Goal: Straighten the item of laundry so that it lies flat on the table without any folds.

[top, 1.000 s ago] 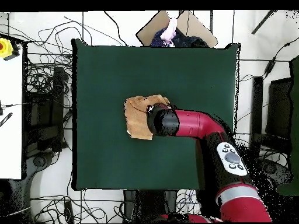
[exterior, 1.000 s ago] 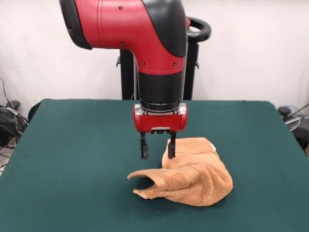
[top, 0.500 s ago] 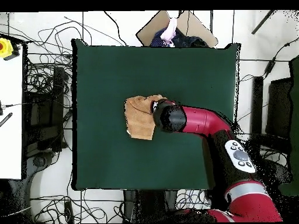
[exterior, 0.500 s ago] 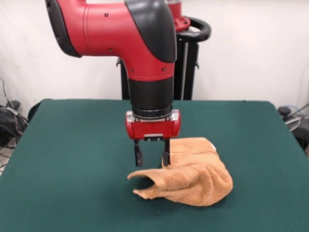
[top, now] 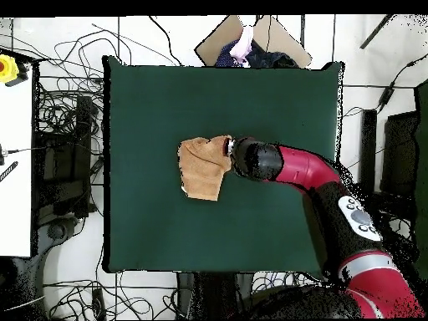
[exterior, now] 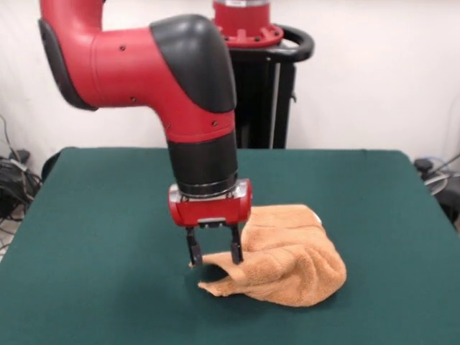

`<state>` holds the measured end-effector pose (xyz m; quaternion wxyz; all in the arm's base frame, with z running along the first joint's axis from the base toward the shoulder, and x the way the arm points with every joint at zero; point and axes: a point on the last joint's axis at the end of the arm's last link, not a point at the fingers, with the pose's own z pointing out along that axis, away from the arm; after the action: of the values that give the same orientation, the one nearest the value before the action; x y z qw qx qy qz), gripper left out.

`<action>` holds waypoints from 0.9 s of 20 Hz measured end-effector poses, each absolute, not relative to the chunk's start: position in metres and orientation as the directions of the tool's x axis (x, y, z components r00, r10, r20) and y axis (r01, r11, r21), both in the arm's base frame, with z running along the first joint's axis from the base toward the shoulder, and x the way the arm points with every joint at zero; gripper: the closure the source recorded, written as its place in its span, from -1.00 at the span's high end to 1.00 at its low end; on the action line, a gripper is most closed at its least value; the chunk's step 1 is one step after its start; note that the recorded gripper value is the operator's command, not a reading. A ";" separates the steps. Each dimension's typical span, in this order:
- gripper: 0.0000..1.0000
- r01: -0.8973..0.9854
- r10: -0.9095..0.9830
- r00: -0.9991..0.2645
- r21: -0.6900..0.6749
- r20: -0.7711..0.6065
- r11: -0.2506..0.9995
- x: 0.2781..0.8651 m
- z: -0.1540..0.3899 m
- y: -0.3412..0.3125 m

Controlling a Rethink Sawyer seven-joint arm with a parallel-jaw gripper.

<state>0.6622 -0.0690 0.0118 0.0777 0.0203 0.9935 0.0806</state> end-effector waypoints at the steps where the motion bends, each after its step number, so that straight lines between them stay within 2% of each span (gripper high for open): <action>1: 1.00 0.029 0.055 -0.988 0.173 -0.143 0.985 0.662 0.010 -0.071; 7: 1.00 0.021 0.044 -0.994 0.230 -0.097 0.973 0.664 -0.006 -0.083; 18: 1.00 -0.115 -0.100 -0.993 0.289 -0.067 0.950 0.665 -0.032 -0.084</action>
<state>0.6650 -0.0843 -0.0319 0.0257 -0.0544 0.9872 0.1479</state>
